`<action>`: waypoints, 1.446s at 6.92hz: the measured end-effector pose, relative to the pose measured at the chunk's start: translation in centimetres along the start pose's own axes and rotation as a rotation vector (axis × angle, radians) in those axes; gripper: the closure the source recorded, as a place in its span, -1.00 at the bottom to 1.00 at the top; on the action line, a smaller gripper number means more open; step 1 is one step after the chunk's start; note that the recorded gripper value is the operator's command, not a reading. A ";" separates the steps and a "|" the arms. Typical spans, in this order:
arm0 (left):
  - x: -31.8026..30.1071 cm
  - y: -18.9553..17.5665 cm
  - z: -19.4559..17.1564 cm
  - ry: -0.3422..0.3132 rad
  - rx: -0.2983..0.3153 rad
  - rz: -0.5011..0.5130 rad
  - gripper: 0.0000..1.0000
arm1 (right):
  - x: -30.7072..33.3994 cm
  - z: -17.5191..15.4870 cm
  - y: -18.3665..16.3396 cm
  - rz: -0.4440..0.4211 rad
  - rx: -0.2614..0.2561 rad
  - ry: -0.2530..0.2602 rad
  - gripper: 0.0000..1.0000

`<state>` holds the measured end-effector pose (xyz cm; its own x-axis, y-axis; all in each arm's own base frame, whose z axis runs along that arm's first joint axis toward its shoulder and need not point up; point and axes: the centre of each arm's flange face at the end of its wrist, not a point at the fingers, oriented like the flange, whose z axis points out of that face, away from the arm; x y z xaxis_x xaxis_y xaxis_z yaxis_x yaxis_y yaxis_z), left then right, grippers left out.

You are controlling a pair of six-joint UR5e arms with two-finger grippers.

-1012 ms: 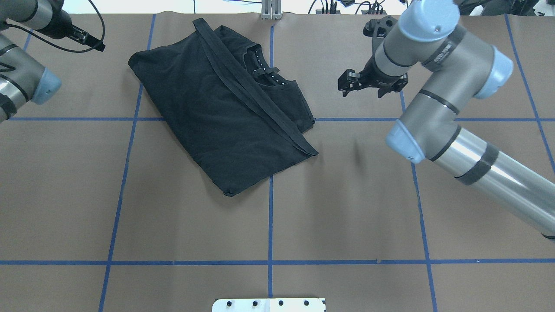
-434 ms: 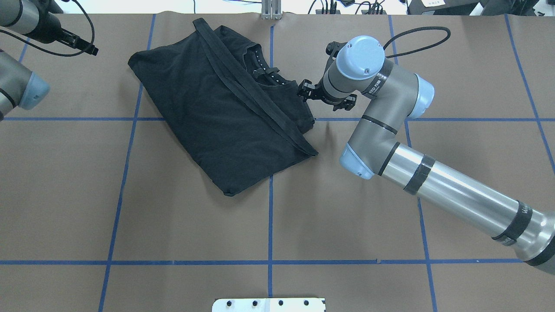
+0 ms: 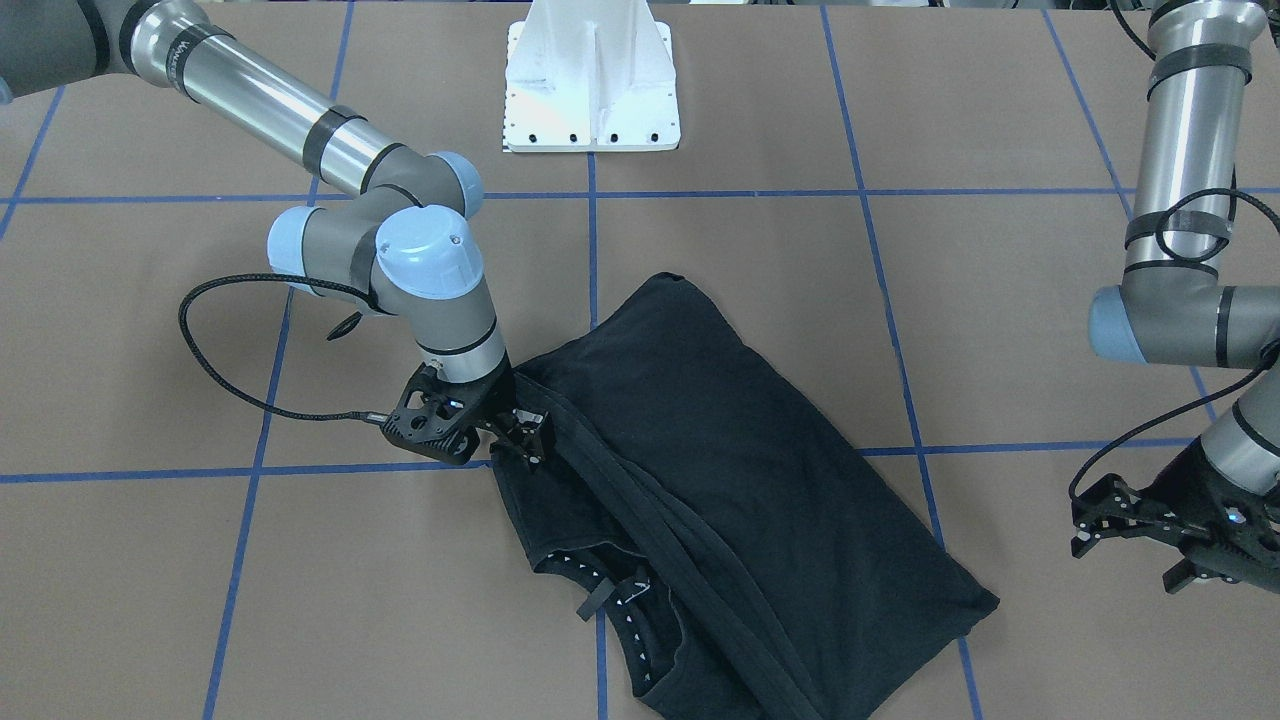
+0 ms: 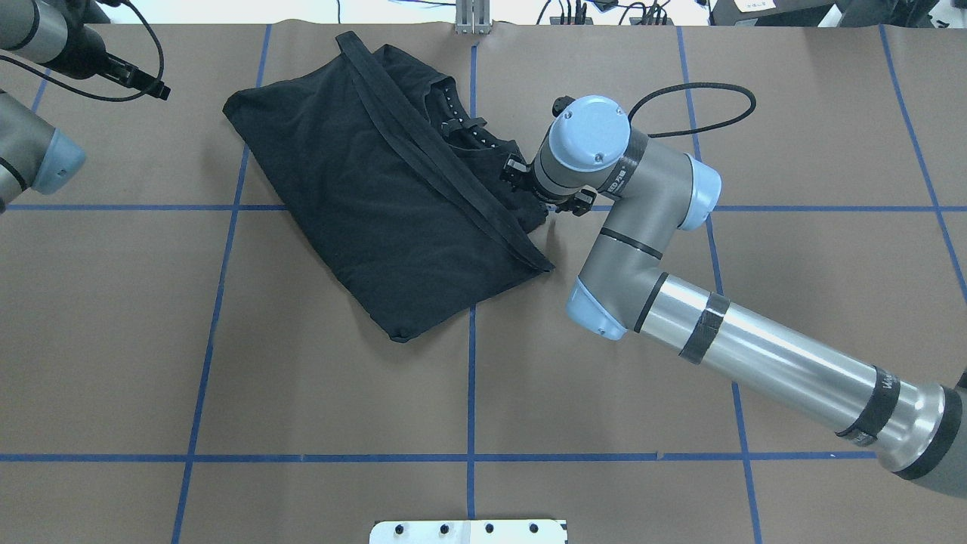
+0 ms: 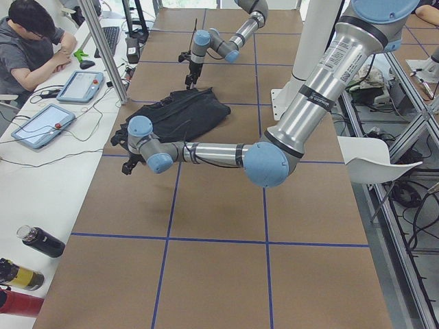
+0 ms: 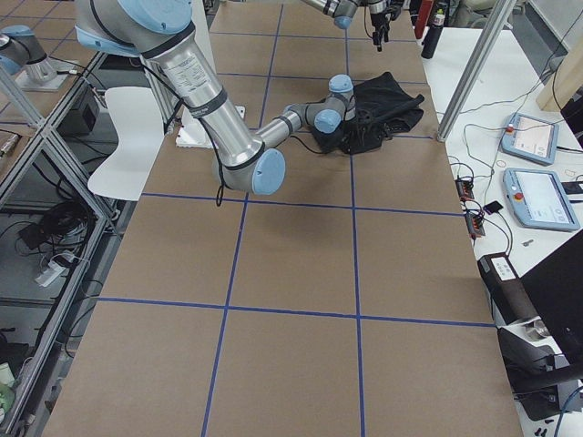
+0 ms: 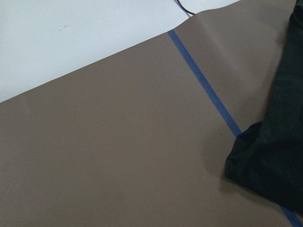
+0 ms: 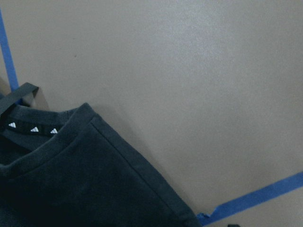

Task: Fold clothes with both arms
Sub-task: 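Grasp the collar corner with the right gripper and drag it toward the robot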

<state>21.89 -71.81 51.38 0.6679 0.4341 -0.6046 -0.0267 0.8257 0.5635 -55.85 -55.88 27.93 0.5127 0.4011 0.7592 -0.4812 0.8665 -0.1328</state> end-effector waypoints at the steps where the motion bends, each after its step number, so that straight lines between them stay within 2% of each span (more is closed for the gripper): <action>1: 0.0 0.1 0.1 0.000 -0.002 -0.001 -1.00 | 0.0 0.4 0.8 0.015 0.010 0.005 -0.37; 2: -0.1 0.2 0.1 -0.001 -0.003 -0.002 -1.00 | 0.1 0.6 1.1 0.023 0.015 0.011 -0.31; 3: -0.1 0.2 0.2 -0.001 -0.004 -0.003 -1.00 | 0.2 0.8 1.2 0.026 0.016 0.016 -0.09; 5: 0.0 0.3 0.2 -0.002 -0.005 -0.004 -1.00 | 0.2 0.9 1.4 0.027 0.016 0.023 0.99; 8: 0.0 0.3 0.2 -0.001 -0.005 -0.003 -1.00 | -0.2 0.4 1.6 0.023 0.014 0.014 1.00; 10: 0.0 0.3 0.2 0.000 -0.005 -0.006 -1.00 | 0.1 -0.6 1.4 -0.036 0.000 -0.003 1.00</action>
<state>22.08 -71.68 51.66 0.6682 0.4291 -0.6078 -0.0264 0.8301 0.5570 -56.05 -54.46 27.51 0.5276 0.3689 0.7652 -0.4623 0.8804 -0.1056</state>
